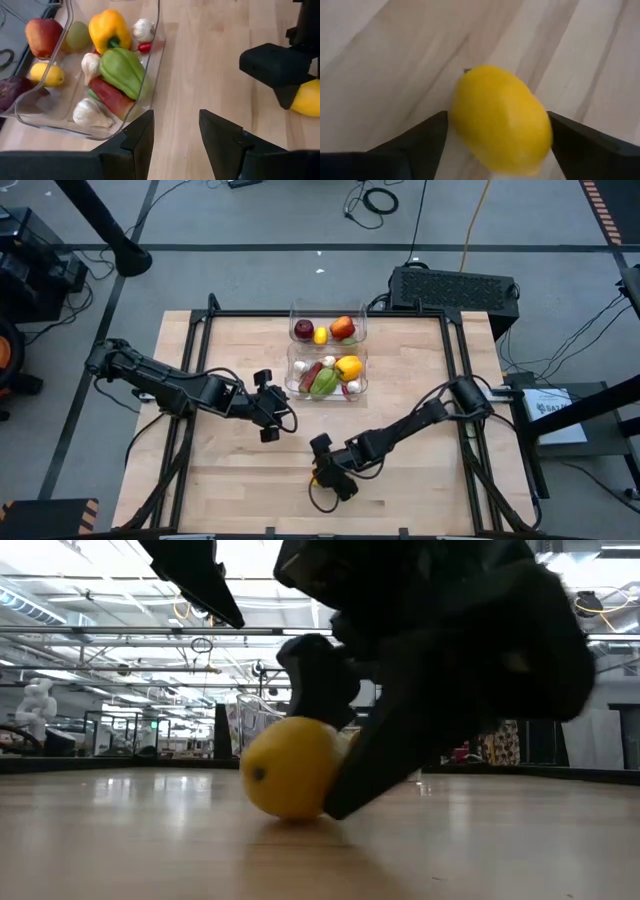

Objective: Sort produce into baskets
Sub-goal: Put the lemon into the top transparent bin

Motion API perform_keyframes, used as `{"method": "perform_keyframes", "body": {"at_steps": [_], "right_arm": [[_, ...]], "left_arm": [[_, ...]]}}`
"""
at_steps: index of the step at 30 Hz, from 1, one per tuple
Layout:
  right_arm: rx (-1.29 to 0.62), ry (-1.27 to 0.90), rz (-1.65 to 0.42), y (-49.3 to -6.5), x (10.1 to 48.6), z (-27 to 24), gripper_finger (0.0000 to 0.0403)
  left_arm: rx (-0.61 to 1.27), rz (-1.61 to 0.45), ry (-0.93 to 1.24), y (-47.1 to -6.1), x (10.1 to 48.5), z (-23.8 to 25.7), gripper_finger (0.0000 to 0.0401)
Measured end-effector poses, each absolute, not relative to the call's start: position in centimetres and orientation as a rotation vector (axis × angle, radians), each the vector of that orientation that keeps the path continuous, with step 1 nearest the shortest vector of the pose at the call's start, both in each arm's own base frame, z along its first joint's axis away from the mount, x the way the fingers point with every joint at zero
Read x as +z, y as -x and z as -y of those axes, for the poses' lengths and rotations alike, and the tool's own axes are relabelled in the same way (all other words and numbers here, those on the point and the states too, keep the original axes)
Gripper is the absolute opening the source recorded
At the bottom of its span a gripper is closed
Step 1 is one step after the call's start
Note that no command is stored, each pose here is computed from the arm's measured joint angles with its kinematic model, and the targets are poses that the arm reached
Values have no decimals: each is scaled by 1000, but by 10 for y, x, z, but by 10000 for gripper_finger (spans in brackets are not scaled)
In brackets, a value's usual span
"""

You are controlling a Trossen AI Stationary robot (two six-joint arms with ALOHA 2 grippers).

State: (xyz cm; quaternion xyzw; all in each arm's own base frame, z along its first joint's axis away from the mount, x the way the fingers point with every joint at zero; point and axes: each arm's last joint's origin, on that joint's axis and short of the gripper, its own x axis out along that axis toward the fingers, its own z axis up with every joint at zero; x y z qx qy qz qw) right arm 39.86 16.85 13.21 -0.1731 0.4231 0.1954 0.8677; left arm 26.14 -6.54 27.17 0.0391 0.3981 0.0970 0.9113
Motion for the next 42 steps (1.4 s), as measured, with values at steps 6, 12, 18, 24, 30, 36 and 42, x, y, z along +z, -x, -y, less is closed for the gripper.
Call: {"method": "perform_keyframes", "body": {"at_steps": [6,12,18,24,30,36,42], "right_arm": [[401,376,-888,-401,131,-161,264],[393,367,-884,-401,137,-159,237],[377,343,-867,-394,163,-156,243],[354,335,-862,-377,219,-140,246],[289,305,-824,-343,286,-101,246],[130,279,-712,-306,342,-46,247],[-157,292,-578,-279,359,11,247]], "left_arm": [[199,-831,-107,-261,271,64,164],[218,-835,-177,-260,271,62,164],[231,-833,-236,-260,271,61,164],[261,-826,-275,-260,272,60,164],[298,-800,-274,-256,282,58,164],[288,-721,-240,-253,299,60,164],[288,-722,-239,-252,299,59,164]]}}
